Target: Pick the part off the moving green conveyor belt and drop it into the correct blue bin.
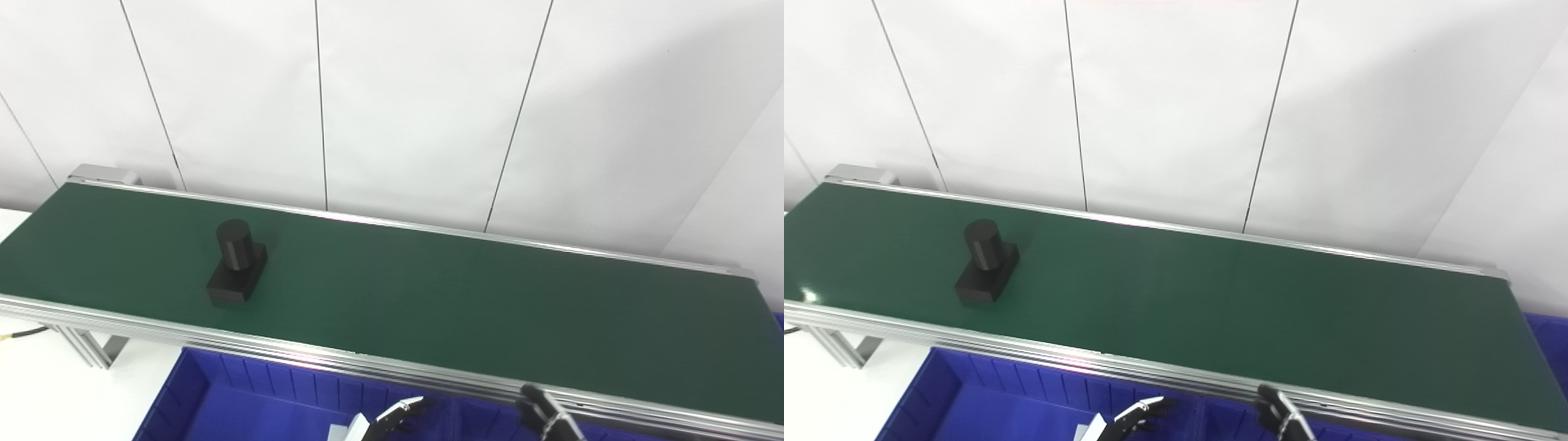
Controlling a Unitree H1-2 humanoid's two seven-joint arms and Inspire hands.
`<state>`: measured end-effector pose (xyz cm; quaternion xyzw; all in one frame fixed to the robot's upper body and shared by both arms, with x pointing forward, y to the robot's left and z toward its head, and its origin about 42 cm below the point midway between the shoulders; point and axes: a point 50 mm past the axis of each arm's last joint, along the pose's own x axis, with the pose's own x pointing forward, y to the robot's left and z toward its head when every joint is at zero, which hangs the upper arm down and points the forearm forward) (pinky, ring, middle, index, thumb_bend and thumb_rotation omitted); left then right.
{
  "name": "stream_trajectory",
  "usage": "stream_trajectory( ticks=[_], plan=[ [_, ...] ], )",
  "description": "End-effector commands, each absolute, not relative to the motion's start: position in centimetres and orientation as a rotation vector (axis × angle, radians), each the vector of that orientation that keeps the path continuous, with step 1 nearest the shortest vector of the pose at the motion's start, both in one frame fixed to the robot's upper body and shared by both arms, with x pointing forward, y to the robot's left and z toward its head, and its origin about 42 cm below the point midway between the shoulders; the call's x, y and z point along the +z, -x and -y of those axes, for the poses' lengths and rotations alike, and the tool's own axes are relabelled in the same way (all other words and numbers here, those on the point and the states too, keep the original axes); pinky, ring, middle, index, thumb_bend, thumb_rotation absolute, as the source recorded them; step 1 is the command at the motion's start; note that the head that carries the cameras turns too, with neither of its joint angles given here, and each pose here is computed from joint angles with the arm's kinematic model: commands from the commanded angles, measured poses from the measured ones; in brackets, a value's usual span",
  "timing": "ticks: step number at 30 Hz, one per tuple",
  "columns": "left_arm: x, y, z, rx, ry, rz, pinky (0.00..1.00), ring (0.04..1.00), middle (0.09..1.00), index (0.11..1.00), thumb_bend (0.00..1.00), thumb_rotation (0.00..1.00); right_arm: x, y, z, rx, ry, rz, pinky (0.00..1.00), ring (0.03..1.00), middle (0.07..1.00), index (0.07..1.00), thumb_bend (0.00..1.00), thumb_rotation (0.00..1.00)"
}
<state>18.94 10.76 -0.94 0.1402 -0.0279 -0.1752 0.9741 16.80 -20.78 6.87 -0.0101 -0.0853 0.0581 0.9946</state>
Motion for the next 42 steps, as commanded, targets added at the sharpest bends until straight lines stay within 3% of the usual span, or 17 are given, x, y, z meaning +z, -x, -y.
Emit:
stream_trajectory(
  ticks=[1, 11, 20, 31, 36, 42],
  plan=[
    [0.2, -19.9, -9.8, -0.351, -0.245, 0.126, 0.73, 0.82, 0.854, 0.809, 0.77, 0.87, 8.7, -17.5, 20.6, 0.131, -0.008, 0.272, 0.83, 0.835, 0.873, 0.854, 0.83, 0.94],
    [0.2, -20.3, -9.3, -0.357, -0.24, 0.124, 0.73, 0.823, 0.856, 0.808, 0.77, 0.86, 11.0, -22.7, 21.3, 0.14, 0.01, 0.394, 0.8, 0.824, 0.865, 0.851, 0.87, 0.91],
    [0.2, -20.7, -8.7, -0.359, -0.24, 0.13, 0.73, 0.826, 0.853, 0.809, 0.77, 0.86, 13.2, -28.5, 23.1, 0.159, 0.077, 0.481, 0.84, 0.849, 0.869, 0.863, 0.88, 0.92],
    [0.3, -20.6, -7.6, -0.382, -0.231, 0.138, 0.72, 0.814, 0.846, 0.801, 0.72, 0.84, 14.9, -34.5, 21.3, 0.207, 0.081, 0.514, 0.79, 0.823, 0.863, 0.861, 0.78, 0.85],
    [0.3, -20.5, -7.4, -0.391, -0.232, 0.138, 0.72, 0.811, 0.845, 0.8, 0.75, 0.84, 15.3, -36.5, 19.5, 0.225, 0.099, 0.512, 0.76, 0.81, 0.858, 0.871, 0.85, 0.85],
    [0.3, -20.6, -7.8, -0.388, -0.228, 0.134, 0.73, 0.812, 0.845, 0.797, 0.76, 0.83, 15.5, -38.8, 18.0, 0.235, 0.092, 0.495, 0.77, 0.801, 0.876, 0.892, 0.94, 0.72]
  ],
)
